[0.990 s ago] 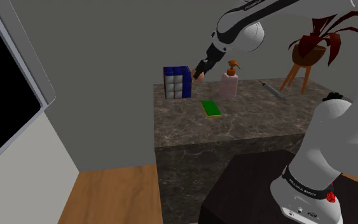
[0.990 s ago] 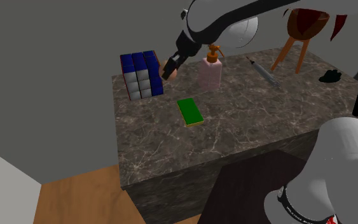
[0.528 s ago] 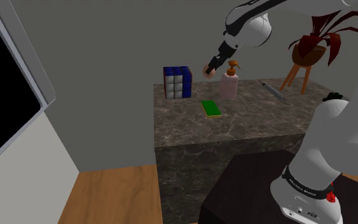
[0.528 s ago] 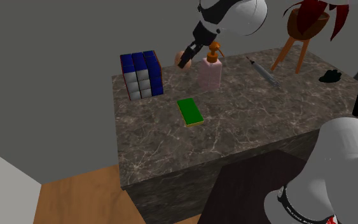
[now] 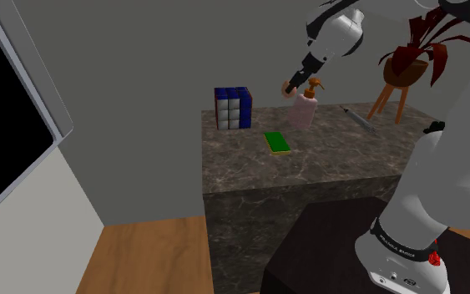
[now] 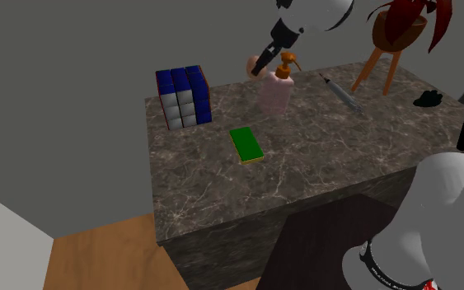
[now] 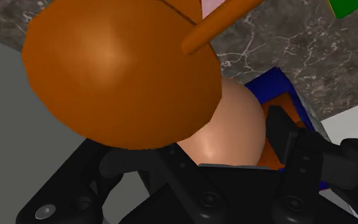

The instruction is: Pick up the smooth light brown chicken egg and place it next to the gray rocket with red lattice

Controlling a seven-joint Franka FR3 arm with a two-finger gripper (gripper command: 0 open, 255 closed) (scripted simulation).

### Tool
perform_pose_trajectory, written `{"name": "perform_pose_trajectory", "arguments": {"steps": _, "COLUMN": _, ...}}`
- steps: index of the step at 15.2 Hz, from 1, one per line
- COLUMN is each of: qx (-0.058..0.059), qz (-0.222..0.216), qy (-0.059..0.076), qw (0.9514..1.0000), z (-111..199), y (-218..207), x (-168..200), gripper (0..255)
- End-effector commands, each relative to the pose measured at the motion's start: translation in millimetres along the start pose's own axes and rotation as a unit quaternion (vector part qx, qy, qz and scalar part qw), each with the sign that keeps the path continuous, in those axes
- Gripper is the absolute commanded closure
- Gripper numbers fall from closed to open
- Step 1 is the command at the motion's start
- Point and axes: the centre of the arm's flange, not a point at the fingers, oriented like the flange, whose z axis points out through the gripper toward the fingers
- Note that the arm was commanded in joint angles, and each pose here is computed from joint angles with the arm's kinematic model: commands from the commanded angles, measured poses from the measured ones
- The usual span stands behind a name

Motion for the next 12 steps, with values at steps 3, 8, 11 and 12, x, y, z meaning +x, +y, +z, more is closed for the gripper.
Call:
{"name": "perform_pose_trajectory", "arguments": {"steps": 3, "qx": 0.001, "qz": -0.001, "qy": 0.001, "qw": 1.0, "z": -9, "y": 49, "x": -7, "gripper": 255}}
{"name": "perform_pose_trajectory", "arguments": {"steps": 8, "qx": 0.001, "qz": -0.001, "qy": 0.001, "qw": 1.0, "z": -19, "y": 113, "x": -16, "gripper": 255}}
{"name": "perform_pose_trajectory", "arguments": {"steps": 11, "qx": 0.001, "qz": -0.001, "qy": 0.001, "qw": 1.0, "z": -26, "y": 152, "x": -21, "gripper": 255}}
{"name": "perform_pose_trajectory", "arguments": {"steps": 12, "qx": 0.001, "qz": -0.001, "qy": 0.001, "qw": 1.0, "z": -28, "y": 165, "x": -23, "gripper": 255}}
